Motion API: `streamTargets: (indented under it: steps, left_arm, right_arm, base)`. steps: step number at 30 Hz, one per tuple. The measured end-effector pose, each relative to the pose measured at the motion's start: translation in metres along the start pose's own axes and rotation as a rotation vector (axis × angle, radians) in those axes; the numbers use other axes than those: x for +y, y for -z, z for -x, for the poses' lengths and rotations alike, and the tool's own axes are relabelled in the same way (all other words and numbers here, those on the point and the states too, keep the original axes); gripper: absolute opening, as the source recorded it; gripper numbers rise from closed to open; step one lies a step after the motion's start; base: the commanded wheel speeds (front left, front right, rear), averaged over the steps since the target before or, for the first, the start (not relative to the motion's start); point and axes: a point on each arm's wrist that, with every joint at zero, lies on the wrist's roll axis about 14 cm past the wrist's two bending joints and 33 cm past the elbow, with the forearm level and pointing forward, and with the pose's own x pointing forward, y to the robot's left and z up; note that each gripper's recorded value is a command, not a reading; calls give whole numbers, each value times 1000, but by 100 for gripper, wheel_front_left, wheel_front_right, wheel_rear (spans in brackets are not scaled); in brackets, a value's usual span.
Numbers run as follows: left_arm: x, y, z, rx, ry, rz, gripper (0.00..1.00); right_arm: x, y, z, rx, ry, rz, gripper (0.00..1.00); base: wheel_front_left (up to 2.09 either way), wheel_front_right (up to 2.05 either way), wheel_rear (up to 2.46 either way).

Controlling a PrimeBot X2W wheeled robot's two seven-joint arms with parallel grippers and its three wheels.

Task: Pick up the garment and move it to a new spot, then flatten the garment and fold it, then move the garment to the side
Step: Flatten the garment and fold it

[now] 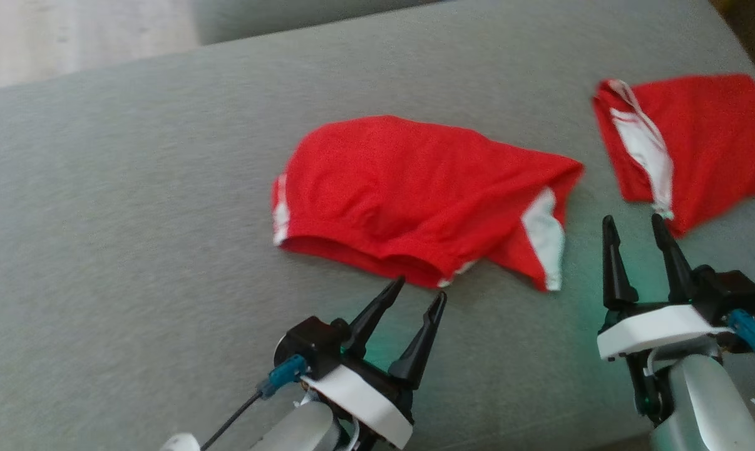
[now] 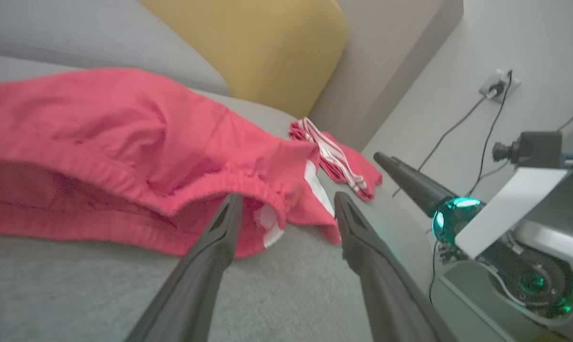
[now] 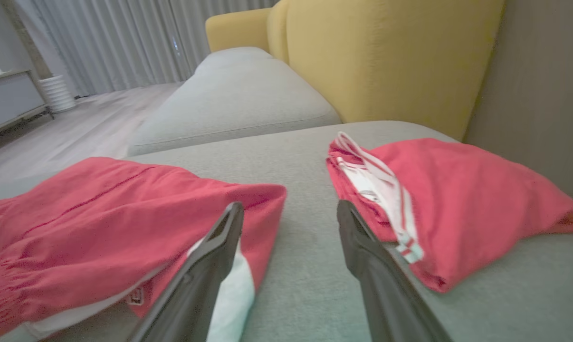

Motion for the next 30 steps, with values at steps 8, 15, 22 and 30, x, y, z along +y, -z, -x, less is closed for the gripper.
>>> streamTargets:
  steps: [8,15,22,30]
  left_arm:
    - [2,41,-18,138,43,49,100]
    - [4,40,-34,138,70,58,100]
    - [9,28,-42,103,60,91,0]
    - [32,-24,-33,-58,-31,68,0]
  right_arm:
    - [-40,6,17,20,124,10,100]
    - [-47,12,20,39,155,6,100]
    - [-40,7,12,23,136,5,100]
    - [-16,6,0,12,68,-14,100]
  base:
    - [0,0,0]
    - [0,0,0]
    - [0,0,0]
    - [0,0,0]
